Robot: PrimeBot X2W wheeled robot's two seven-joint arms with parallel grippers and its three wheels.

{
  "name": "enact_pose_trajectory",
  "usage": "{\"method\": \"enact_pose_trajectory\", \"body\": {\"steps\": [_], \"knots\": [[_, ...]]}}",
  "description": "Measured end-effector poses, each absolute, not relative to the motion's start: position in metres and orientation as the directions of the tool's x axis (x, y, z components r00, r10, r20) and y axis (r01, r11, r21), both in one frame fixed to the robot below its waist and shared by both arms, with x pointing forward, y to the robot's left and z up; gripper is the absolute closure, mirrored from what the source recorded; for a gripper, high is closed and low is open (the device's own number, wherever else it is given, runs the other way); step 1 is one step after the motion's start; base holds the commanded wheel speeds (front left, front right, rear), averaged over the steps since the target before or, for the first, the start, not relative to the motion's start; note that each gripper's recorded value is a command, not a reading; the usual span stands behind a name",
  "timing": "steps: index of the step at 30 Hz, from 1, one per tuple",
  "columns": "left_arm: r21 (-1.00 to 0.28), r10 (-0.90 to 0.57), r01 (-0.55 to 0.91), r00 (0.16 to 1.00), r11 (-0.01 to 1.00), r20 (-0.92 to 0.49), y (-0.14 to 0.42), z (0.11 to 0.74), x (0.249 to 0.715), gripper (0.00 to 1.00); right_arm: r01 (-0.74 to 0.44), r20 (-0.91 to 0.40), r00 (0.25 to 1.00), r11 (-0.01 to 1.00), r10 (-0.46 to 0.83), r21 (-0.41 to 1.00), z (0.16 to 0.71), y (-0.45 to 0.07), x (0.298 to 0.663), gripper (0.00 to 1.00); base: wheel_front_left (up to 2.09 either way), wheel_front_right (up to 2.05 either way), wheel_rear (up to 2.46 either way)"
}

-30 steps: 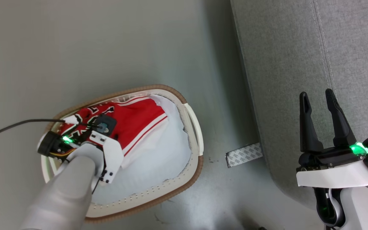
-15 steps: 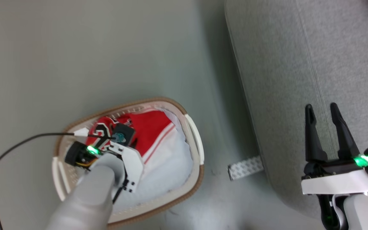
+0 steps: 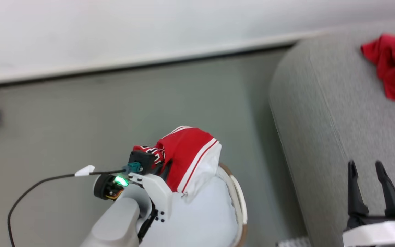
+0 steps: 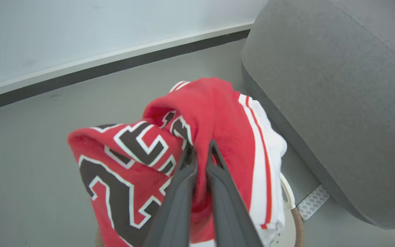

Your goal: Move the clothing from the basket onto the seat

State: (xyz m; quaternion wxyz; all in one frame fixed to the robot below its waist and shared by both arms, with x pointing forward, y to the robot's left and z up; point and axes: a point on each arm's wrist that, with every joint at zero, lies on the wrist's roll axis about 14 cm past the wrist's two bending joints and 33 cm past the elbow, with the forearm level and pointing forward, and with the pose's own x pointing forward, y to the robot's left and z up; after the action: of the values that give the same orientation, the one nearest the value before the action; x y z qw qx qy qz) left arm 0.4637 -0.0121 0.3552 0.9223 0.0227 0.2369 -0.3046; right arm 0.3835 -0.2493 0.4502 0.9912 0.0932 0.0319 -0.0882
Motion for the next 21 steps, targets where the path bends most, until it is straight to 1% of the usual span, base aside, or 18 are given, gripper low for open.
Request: {"method": "enact_pose_trajectory", "body": {"steps": [5, 10, 14, 21], "knots": [[-0.079, -0.521, 0.523, 0.802, 0.849, -0.293, -0.001, 0.426, 0.464, 1.0, 0.153, -0.025, 0.988, 0.971, -0.151, 0.184, 0.47, -0.242, 0.367, 0.0, 0.0, 0.0, 0.0], [-0.06, -0.463, 0.46, 0.875, 0.886, -0.138, 0.014, 0.49, 0.456, 1.0, 0.094, 0.039, 0.994, 0.978, -0.102, 0.185, 0.491, -0.226, 0.358, 0.0, 0.0, 0.0, 0.0], [-0.062, -0.395, 0.392, 0.918, 0.918, -0.046, 0.035, 0.527, 0.448, 1.0, 0.037, 0.095, 0.994, 0.982, -0.056, 0.186, 0.509, -0.211, 0.357, 0.0, 0.0, 0.0, 0.0], [-0.05, -0.311, 0.312, 0.95, 0.949, 0.033, 0.069, 0.56, 0.426, 1.0, -0.005, 0.134, 0.991, 0.984, -0.019, 0.179, 0.52, -0.2, 0.342, 0.0, 0.0, 0.0, 0.0]]}}
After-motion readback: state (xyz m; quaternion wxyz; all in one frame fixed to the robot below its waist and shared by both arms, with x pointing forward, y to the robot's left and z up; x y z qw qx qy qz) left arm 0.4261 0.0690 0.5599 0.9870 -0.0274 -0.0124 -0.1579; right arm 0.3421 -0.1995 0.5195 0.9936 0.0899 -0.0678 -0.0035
